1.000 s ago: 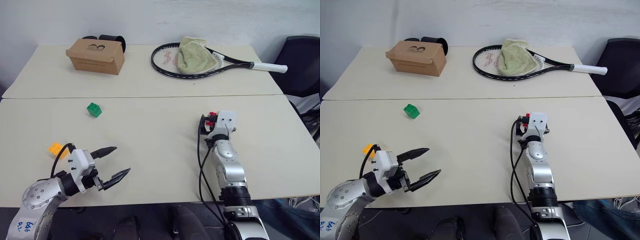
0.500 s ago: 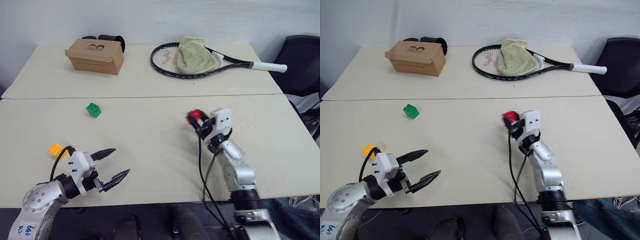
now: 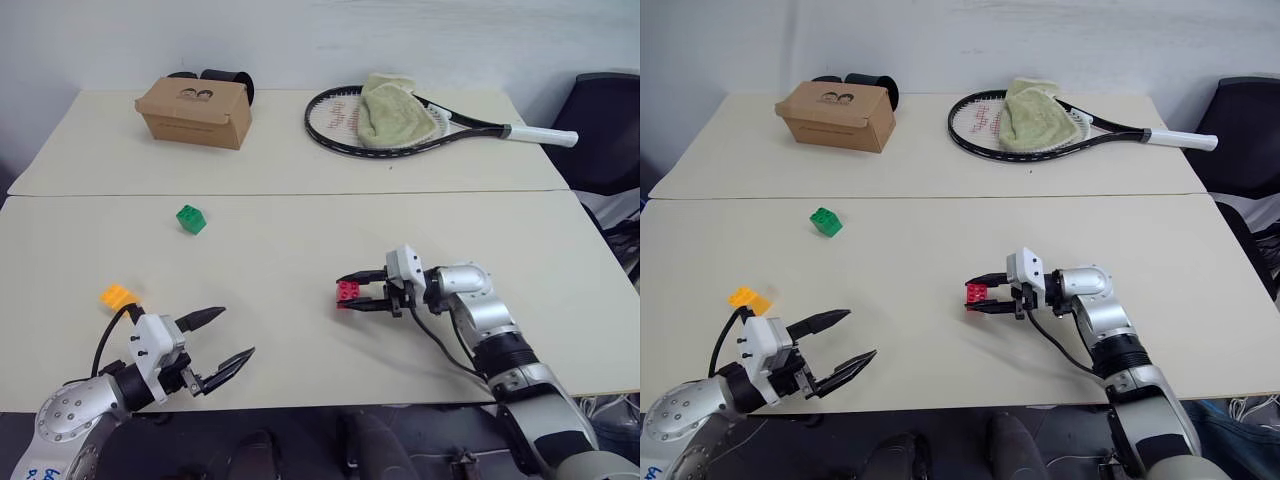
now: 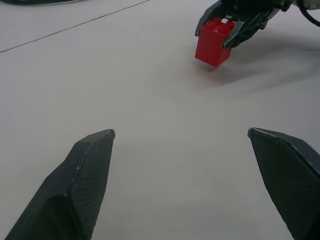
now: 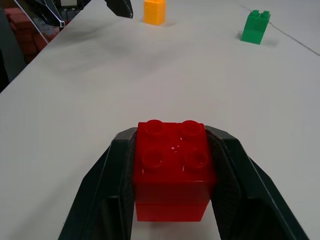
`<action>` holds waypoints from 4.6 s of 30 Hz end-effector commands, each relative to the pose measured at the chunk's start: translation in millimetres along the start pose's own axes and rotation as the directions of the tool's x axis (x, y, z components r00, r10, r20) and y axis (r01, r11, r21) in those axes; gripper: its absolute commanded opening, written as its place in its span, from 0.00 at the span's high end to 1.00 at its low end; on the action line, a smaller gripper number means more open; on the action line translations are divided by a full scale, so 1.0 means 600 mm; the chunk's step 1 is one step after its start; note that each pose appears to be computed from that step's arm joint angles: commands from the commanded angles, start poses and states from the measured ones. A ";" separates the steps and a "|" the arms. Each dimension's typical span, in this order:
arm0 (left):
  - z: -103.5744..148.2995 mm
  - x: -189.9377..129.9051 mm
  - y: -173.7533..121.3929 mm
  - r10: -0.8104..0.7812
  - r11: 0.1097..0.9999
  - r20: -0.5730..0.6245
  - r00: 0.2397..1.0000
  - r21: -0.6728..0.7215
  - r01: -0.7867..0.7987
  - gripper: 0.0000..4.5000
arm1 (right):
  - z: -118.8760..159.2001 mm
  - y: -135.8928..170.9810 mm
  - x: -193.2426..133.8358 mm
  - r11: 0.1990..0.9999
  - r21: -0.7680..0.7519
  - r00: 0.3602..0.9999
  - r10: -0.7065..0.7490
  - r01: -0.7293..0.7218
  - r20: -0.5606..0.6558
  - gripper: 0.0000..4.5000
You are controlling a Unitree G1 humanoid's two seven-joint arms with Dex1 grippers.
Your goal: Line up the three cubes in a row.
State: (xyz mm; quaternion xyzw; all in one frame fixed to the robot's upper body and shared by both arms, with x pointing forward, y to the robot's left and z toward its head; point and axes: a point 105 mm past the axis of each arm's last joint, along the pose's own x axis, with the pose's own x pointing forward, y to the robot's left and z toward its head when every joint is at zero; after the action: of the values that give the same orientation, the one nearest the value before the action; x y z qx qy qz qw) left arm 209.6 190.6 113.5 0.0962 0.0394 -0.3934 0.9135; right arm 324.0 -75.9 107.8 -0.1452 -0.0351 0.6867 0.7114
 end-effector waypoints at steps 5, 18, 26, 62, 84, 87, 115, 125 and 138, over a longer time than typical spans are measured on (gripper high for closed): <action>0.017 -0.024 0.009 0.055 0.997 0.005 0.998 0.060 -0.055 0.00 | 0.010 -0.017 0.003 0.999 -0.035 0.998 -0.021 0.023 0.053 0.36; -0.058 -0.274 0.058 0.669 0.728 -0.116 0.734 -0.093 -0.679 0.00 | 0.111 -0.016 -0.104 0.946 -0.115 0.894 -0.241 0.304 0.379 0.00; -0.027 -0.320 0.125 0.759 0.629 -0.007 0.651 -0.253 -0.735 0.00 | 0.068 0.010 -0.170 0.889 -0.008 0.835 -0.427 0.458 0.348 0.00; 0.047 0.120 0.380 0.342 0.928 -0.196 0.919 -0.083 -0.363 0.54 | 0.118 0.068 -0.149 0.813 -0.072 0.773 -0.516 0.578 0.369 0.00; 0.047 0.231 0.065 -0.615 0.653 -0.367 0.698 0.259 0.711 0.67 | 0.096 0.103 -0.172 0.919 -0.060 0.909 -0.374 0.390 0.185 0.00; 0.040 0.235 0.061 -0.611 0.651 -0.379 0.695 0.258 0.714 0.67 | 0.096 0.107 -0.171 0.917 -0.056 0.906 -0.380 0.396 0.184 0.00; 0.125 -0.088 0.179 0.047 0.973 0.021 0.999 0.226 -0.051 0.00 | 0.102 0.078 -0.130 0.953 -0.045 0.912 -0.272 0.300 0.308 0.00; -0.038 -0.364 0.141 0.655 0.740 -0.147 0.741 -0.069 -0.669 0.00 | 0.116 0.089 -0.082 0.980 -0.132 0.923 -0.092 0.151 0.374 0.00; -0.036 -0.209 0.223 0.432 0.885 -0.153 0.889 -0.117 -0.450 0.00 | 0.116 0.087 -0.073 0.980 -0.142 0.926 -0.082 0.143 0.369 0.00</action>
State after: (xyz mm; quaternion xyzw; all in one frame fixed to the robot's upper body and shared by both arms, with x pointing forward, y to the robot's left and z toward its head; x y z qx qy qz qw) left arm 220.0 371.1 134.2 0.0561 0.0894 -0.1669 0.9803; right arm 256.5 -106.9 162.9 -0.0673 -0.2162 0.6553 0.7206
